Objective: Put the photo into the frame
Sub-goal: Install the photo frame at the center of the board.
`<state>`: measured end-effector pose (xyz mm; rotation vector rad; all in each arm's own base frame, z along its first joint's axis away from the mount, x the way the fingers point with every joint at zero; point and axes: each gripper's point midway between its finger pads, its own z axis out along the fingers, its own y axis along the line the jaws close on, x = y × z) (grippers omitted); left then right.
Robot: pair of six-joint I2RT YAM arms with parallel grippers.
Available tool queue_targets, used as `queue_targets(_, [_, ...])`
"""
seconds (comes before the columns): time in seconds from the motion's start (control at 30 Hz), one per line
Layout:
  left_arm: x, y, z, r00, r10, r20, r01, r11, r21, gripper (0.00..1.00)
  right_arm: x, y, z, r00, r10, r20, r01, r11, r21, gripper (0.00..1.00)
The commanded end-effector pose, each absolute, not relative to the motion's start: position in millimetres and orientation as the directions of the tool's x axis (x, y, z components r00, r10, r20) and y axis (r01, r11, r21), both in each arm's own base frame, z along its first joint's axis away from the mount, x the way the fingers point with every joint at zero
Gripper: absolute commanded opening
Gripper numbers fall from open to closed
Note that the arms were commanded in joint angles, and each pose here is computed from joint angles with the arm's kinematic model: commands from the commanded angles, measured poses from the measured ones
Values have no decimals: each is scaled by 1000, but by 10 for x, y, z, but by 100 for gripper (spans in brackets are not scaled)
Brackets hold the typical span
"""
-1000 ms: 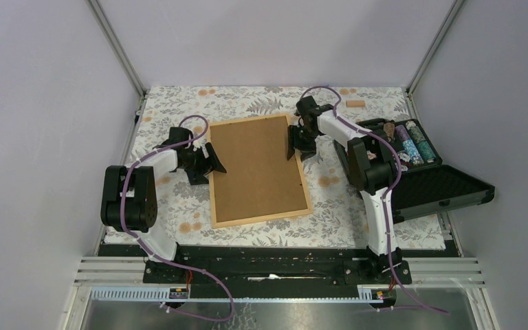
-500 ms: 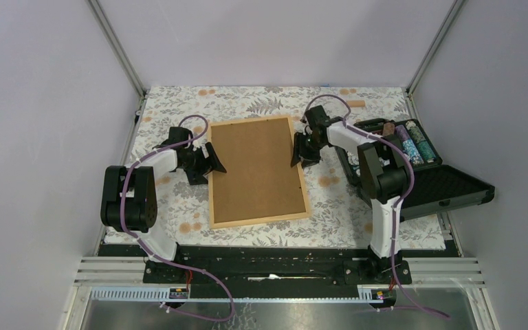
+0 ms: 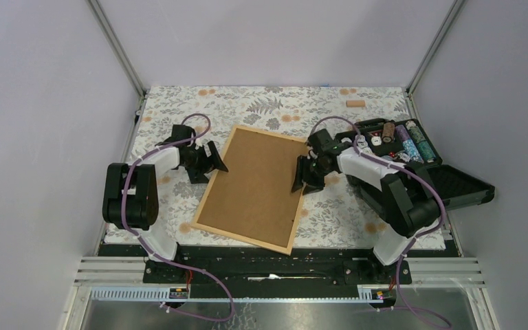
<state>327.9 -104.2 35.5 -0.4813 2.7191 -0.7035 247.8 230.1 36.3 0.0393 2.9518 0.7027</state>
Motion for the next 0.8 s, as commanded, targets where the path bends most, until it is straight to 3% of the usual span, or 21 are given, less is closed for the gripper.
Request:
queue_targets(0.0, [3175, -1140, 200, -932, -343, -117, -249, 842, -479, 90, 2881, 2172, 827, -973, 172, -150, 68, 846, 529, 50])
queue_targets(0.17, [3187, -1060, 166, -931, -341, -131, -250, 857, -451, 90, 2803, 2132, 858, -983, 161, -83, 97, 855, 509, 41])
queue_targets(0.37, [3114, -1093, 93, -937, -332, -105, -249, 850, -464, 89, 2726, 1855, 662, -988, 145, -53, 118, 931, 345, 40])
queue_targets(0.5, [3113, -1099, 104, -937, -332, -107, -246, 847, -472, 89, 2662, 1900, 569, -990, 139, -1, 129, 925, 358, 33])
queue_targets(0.77, [3132, -1105, 116, -935, -340, -105, -249, 835, -490, 89, 2618, 2031, 349, -992, 115, 57, 128, 922, 365, 34])
